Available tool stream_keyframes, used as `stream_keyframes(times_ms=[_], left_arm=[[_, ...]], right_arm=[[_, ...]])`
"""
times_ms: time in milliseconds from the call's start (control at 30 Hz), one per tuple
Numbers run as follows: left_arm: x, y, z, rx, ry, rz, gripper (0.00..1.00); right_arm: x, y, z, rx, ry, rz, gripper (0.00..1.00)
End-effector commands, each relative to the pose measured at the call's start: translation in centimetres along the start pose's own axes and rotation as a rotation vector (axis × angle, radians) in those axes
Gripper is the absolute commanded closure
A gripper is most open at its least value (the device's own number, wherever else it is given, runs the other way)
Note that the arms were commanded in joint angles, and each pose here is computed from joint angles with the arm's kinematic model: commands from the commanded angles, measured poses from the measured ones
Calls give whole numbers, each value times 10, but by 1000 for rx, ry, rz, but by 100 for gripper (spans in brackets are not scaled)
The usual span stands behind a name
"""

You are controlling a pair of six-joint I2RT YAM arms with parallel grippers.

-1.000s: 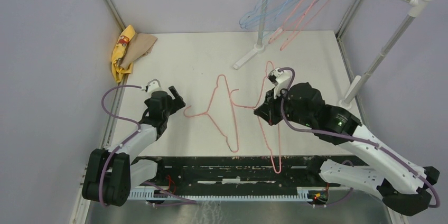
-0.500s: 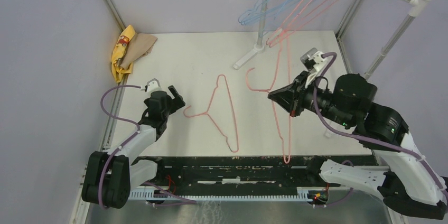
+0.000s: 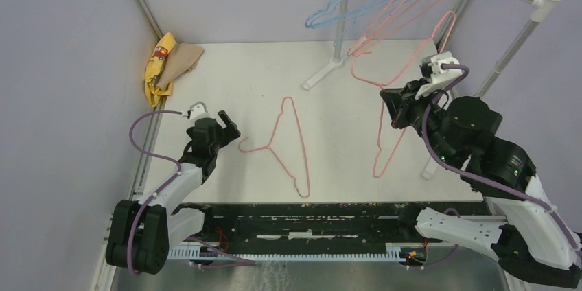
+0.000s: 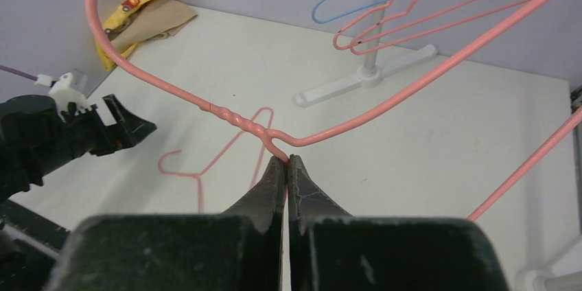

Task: Organize the hangers

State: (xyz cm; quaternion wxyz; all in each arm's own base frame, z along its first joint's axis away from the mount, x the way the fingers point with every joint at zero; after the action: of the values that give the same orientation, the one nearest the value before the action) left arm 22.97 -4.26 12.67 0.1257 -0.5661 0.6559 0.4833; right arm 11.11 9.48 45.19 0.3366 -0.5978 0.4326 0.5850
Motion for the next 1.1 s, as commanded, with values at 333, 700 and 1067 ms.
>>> stream_keyframes(times_ms=[333, 700, 1067], left_arm=[[-8, 0, -4, 18, 7, -43, 1], [-7, -2, -4, 9, 3, -39, 1], [-6, -5, -2, -6, -7, -35, 1]], right_arm=[[-22, -61, -7, 21, -106, -66, 99], [-30, -97, -34, 0, -215, -126, 99], [-48, -119, -69, 3, -277, -199, 99]])
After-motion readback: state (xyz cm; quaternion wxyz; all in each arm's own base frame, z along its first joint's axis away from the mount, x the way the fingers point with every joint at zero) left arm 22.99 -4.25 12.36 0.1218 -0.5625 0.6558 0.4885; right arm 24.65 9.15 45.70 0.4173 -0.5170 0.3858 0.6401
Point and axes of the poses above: each gripper's point midway between its finger pads, its own y axis back along the fingers, its own z axis along the line the jaws close on, x = y × z, the point moved 10 cm from there along y, back along the fingers, and after that the axes turned 12 degrees about y, right-handed, at the moved point
